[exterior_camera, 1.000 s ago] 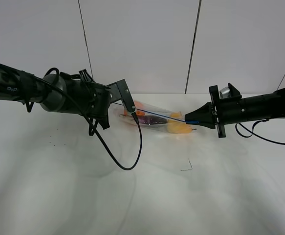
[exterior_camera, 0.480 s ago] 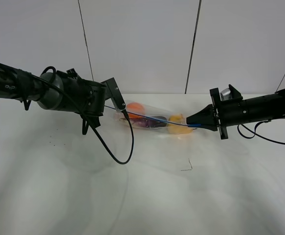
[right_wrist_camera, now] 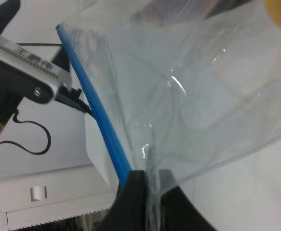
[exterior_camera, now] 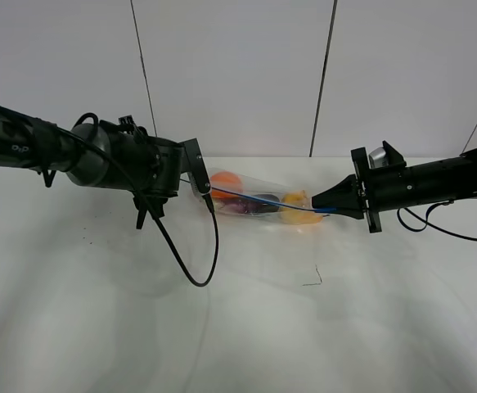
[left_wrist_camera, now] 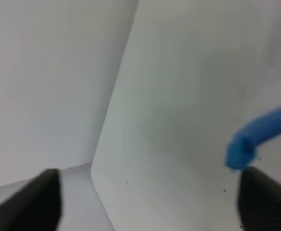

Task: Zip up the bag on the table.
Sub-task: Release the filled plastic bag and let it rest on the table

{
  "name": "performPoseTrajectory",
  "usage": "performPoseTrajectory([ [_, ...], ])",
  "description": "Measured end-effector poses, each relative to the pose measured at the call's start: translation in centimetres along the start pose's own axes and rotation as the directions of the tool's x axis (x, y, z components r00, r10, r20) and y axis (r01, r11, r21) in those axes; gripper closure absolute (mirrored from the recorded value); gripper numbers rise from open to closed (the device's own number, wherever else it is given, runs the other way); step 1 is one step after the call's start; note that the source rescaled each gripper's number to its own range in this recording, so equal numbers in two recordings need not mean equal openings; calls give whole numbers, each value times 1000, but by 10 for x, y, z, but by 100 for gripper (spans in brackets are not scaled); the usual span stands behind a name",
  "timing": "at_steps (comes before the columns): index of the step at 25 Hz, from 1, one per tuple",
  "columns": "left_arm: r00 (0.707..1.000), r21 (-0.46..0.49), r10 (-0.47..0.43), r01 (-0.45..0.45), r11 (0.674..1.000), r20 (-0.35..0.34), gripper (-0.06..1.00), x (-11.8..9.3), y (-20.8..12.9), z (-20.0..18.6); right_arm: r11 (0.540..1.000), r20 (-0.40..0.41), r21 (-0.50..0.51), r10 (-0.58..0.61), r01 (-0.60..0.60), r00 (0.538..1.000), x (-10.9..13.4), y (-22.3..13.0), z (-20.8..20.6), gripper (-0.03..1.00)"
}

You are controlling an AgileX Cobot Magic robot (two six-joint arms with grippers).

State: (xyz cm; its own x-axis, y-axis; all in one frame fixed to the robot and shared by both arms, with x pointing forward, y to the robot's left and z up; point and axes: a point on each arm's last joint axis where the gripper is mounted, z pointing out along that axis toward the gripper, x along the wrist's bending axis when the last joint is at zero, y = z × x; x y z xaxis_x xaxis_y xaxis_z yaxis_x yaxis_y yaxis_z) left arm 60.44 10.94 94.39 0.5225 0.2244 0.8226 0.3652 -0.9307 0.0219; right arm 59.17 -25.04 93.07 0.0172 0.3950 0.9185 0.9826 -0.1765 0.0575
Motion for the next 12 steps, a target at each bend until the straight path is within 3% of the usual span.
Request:
performPoseTrajectory([
  [4, 1000, -2, -1, 1, 1000, 13, -4, -1, 0, 0, 1000, 0, 0, 0, 0, 1000, 0, 0, 0, 97],
  [12, 999, -2, -40, 40, 999, 34, -5, -3, 0, 0, 1000, 0, 0, -1, 1, 1000, 0, 0, 0, 97],
])
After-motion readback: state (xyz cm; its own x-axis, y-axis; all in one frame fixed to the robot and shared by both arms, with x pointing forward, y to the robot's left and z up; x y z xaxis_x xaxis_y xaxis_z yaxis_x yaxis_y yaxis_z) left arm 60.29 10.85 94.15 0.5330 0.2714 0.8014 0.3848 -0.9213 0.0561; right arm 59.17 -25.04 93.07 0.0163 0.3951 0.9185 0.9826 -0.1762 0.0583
